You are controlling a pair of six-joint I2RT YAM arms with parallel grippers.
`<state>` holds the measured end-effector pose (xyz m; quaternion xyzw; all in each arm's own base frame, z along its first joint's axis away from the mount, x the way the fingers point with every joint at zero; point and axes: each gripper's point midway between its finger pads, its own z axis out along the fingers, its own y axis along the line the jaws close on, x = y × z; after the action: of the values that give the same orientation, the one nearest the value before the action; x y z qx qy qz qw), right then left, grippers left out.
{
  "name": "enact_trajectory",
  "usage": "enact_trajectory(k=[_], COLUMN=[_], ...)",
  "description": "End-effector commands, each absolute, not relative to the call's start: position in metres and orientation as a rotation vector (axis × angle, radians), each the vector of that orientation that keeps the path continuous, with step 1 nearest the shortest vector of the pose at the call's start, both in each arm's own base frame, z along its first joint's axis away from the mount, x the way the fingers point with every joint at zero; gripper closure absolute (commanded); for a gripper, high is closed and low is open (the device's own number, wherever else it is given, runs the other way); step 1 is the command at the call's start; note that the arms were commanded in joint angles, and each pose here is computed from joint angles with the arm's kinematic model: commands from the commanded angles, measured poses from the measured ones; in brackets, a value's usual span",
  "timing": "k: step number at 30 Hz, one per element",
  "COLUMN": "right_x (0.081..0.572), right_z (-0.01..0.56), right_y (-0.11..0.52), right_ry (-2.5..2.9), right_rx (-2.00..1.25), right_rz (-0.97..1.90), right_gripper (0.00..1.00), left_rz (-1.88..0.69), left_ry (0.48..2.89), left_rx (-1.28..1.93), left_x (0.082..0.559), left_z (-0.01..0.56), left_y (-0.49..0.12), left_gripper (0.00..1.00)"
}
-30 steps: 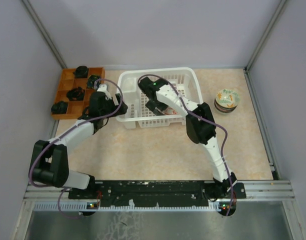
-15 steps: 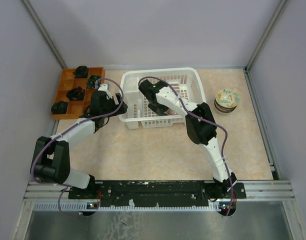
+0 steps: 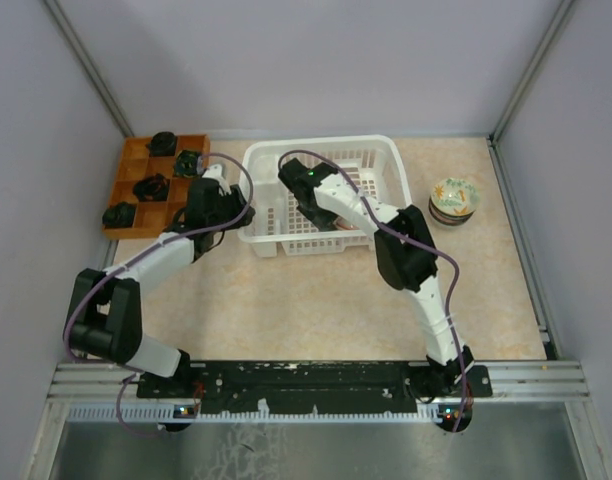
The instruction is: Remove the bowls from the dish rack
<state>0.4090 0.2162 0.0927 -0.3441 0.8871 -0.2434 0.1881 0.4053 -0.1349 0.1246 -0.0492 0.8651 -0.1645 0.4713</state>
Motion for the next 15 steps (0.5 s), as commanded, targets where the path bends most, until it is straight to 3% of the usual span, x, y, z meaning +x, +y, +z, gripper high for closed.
enact_trajectory(k=[1, 6, 7, 15], right_x=[0.411, 0.412, 0.412, 0.412], right_z=[0.124, 0.130, 0.132, 0.140], right_y=[0.200, 0.201, 0.202, 0.206], right_ry=[2.442, 2.432, 2.428, 2.421], right_rx=[-0.902, -0.877, -0.872, -0.842], right_rz=[-0.747, -0.727, -0.720, -0.675], right_gripper=[0.26, 0.27, 0.27, 0.29], left_rz=[-0.361, -0.374, -0.375, -0.385], left_ry=[2.141, 2.138, 2.138, 2.141], left_rx=[-0.135, -0.147, -0.147, -0.158], left_x=[0.408, 0.408, 0.408, 0.407], left_z=[0.118, 0.118, 0.118, 0.117], left_y=[-0.126, -0.127, -0.127, -0.128], left_gripper=[0.57, 0.97, 1.00, 1.00])
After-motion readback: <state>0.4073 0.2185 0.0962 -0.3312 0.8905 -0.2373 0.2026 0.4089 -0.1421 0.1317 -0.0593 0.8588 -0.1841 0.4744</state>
